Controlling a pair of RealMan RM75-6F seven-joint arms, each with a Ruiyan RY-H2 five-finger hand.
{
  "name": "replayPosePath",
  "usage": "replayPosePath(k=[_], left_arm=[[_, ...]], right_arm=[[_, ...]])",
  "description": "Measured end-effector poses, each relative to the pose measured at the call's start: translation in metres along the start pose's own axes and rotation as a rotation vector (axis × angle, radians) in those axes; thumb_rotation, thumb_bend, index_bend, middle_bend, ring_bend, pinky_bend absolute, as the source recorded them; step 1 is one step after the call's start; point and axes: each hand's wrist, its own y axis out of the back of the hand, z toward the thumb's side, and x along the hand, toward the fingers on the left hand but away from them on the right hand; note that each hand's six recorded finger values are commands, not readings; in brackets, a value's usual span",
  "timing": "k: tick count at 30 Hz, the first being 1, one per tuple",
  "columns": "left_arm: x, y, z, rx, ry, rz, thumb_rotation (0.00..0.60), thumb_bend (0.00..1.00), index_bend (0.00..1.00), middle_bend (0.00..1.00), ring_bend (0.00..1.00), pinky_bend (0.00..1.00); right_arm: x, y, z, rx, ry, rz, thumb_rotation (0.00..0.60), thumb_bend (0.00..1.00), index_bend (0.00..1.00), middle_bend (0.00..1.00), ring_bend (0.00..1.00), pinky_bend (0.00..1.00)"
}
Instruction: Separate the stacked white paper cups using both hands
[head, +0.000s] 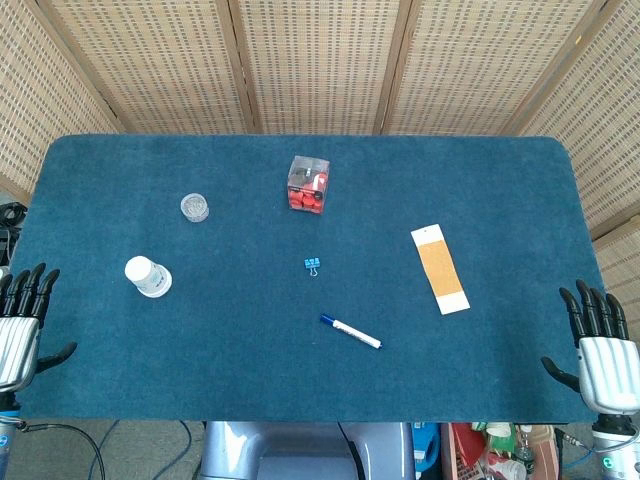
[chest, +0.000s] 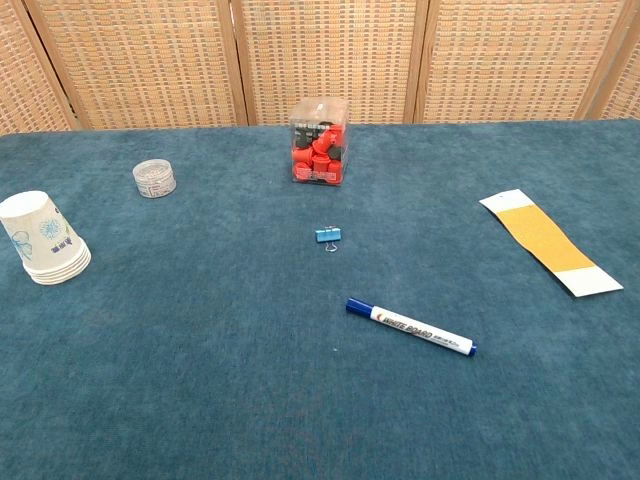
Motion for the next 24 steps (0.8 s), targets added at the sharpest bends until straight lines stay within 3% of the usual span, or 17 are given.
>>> replayPosePath(k=[7,12,20,24], left_arm=[[0.002,-0.006,0.002,0.003,-0.011,-0.027,0.6,0.06,0.0,0.0,0.0,0.0],[0.015,-0.012,0.011,-0.006,-0.061,-0.058,0.6,0.06,0.0,0.0,0.0,0.0],[0.082,-0.022,0.04,0.075,-0.227,-0.095,0.6,0.06,0.01,0.0,0.05,0.17],[0.111,-0.034,0.046,0.128,-0.265,-0.125,0.6,0.06,0.11,0.08,0.14,0.22]], right_arm=[[0.0,-0.002,-0.001,0.004,-0.001,0.021,0.6,0.0,0.0,0.0,0.0,0.0],[-0.001,-0.001,-0.002,0.001,-0.004,0.027,0.6,0.0,0.0,0.0,0.0,0.0],[-0.003,-0.003,-0.002,0.001,-0.011,0.042,0.6,0.0,0.0,0.0,0.0,0.0],[-0.003,-0.004,-0.003,0.005,-0.021,0.05,0.6,0.0,0.0,0.0,0.0,0.0]])
